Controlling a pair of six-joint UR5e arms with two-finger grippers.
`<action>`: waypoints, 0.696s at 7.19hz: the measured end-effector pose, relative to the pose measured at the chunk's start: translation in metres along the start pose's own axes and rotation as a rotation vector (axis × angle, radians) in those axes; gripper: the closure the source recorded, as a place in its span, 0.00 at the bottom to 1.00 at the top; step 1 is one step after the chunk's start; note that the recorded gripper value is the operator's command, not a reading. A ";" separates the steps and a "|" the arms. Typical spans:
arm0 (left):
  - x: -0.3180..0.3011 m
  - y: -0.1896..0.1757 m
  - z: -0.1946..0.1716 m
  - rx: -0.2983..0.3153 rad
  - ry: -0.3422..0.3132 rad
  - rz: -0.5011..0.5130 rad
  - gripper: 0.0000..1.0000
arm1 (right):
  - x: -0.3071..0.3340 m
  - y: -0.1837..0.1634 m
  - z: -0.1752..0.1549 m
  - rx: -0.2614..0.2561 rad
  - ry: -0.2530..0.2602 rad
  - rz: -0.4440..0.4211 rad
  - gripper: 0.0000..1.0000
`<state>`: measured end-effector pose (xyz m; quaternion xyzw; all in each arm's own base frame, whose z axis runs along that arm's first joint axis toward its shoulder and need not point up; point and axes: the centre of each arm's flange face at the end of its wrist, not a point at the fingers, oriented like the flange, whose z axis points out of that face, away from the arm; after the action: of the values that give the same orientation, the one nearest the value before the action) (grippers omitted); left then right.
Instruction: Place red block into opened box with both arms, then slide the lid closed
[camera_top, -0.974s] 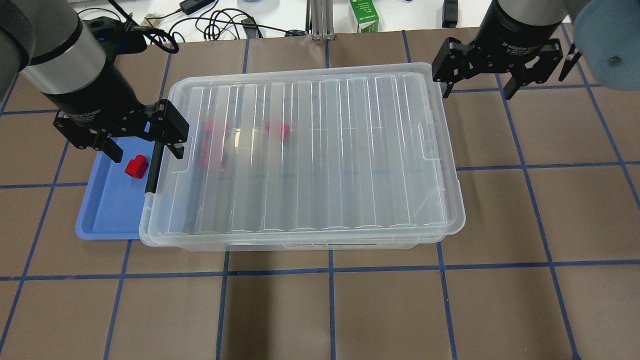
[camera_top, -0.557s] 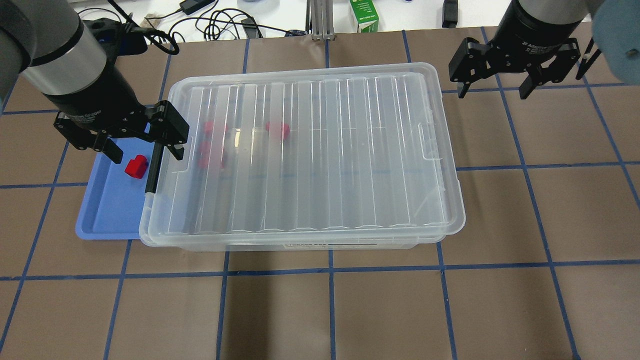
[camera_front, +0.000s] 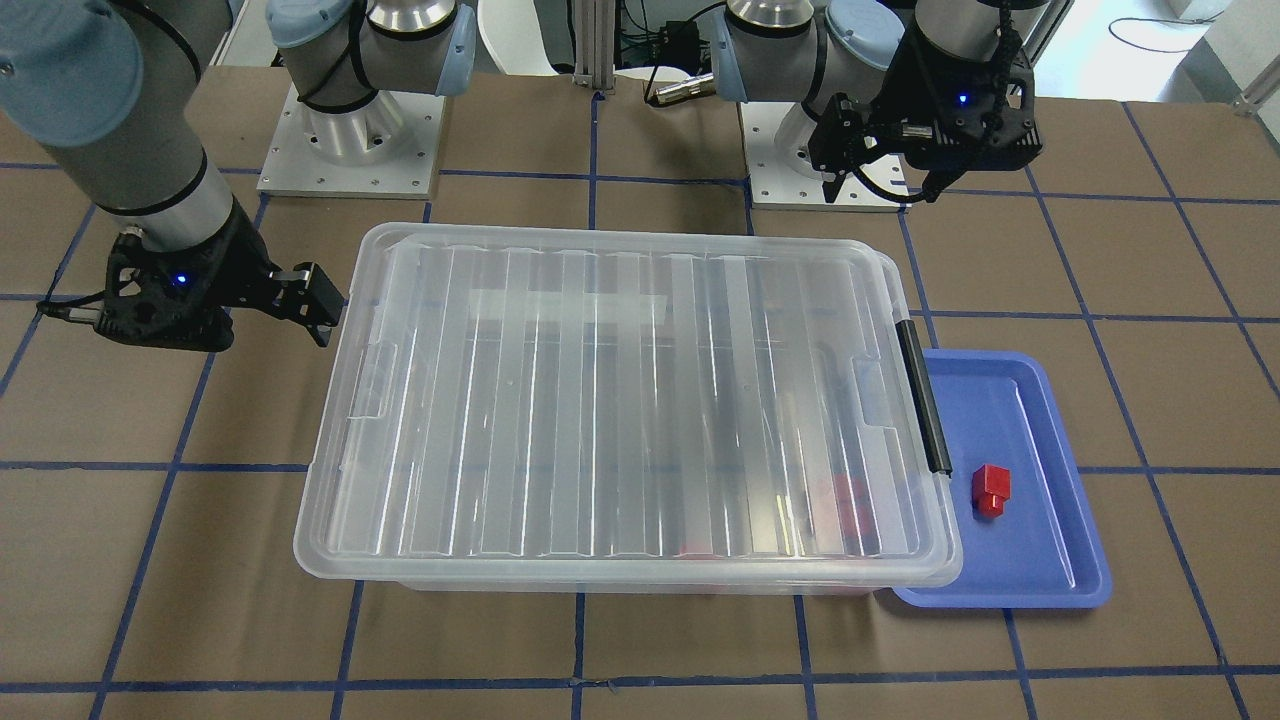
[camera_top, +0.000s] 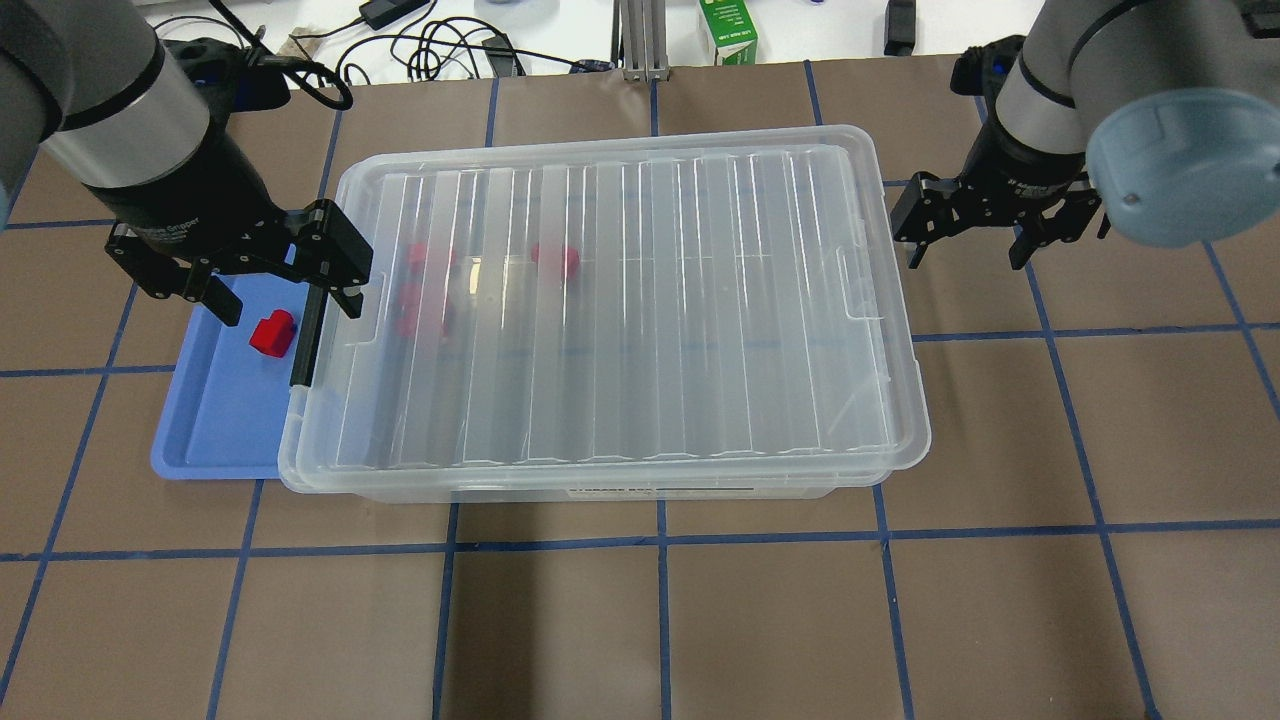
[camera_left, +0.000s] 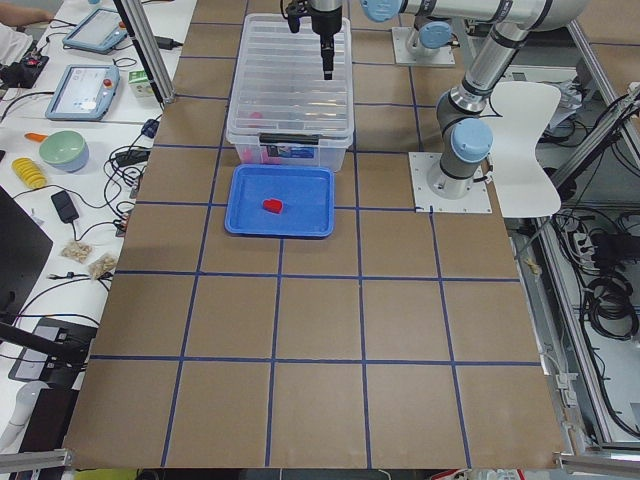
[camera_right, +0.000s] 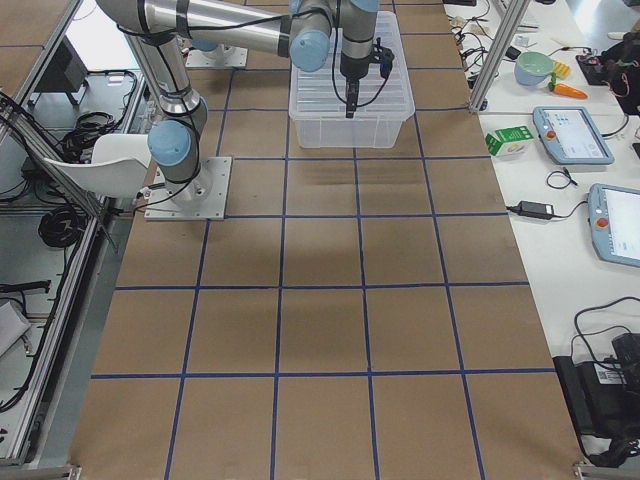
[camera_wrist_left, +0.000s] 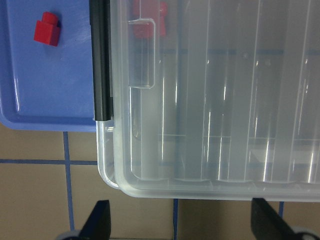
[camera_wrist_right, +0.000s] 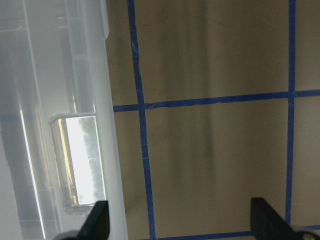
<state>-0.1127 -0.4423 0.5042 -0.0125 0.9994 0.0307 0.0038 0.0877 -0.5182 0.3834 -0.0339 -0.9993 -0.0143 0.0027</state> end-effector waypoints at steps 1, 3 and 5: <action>-0.012 -0.008 0.003 0.004 0.003 0.025 0.00 | -0.002 0.003 0.021 0.005 -0.003 -0.003 0.00; -0.064 -0.035 0.017 0.007 0.014 0.087 0.00 | -0.008 0.002 0.039 0.034 -0.005 -0.016 0.00; -0.118 -0.064 0.047 0.023 0.018 0.142 0.00 | -0.017 0.000 0.040 0.057 -0.006 -0.033 0.00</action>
<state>0.0069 -0.5004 0.4545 0.0580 0.9981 0.0192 -0.0074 0.1042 -0.5177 0.3435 -0.0175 -0.9997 0.0140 0.0006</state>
